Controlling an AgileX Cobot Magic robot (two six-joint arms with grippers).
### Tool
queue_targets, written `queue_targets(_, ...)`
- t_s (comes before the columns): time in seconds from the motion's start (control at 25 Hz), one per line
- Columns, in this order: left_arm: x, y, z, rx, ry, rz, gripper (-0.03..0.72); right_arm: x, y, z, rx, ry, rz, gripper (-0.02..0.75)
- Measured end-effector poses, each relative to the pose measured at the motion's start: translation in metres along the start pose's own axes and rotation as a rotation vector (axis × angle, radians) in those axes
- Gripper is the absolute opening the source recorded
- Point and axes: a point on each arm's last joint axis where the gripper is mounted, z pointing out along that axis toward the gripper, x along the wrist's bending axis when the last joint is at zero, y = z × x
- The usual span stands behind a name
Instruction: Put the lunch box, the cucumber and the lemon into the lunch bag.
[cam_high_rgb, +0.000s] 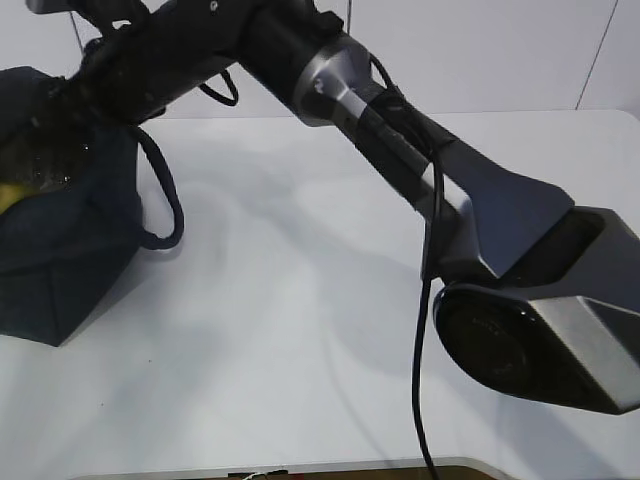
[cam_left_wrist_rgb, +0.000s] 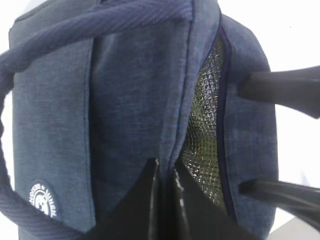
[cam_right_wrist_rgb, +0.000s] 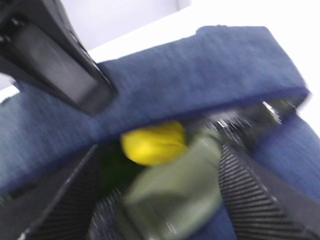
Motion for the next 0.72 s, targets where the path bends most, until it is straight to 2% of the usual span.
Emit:
queue_targets(0.12, 0.0, 0.0, 0.0, 0.001, 0.002, 0.001, -0.014, -0.006, -0.011, -0.002, 0.128, -0.084, 0.072, 0.583)
queue_targets(0.24, 0.0, 0.0, 0.0, 0.001, 0.0, 0.001, -0.014, -0.008, -0.018, -0.004, 0.207, -0.112, 0.121, 0.583)
queue_targets(0.6, 0.001, -0.001, 0.0, 0.011, 0.017, 0.011, -0.014, -0.001, 0.007, -0.035, 0.171, -0.144, 0.124, 0.583)
queue_targets(0.72, 0.002, -0.001, 0.0, 0.013, 0.02, 0.013, -0.014, 0.003, 0.016, -0.049, 0.173, -0.159, 0.187, 0.583)
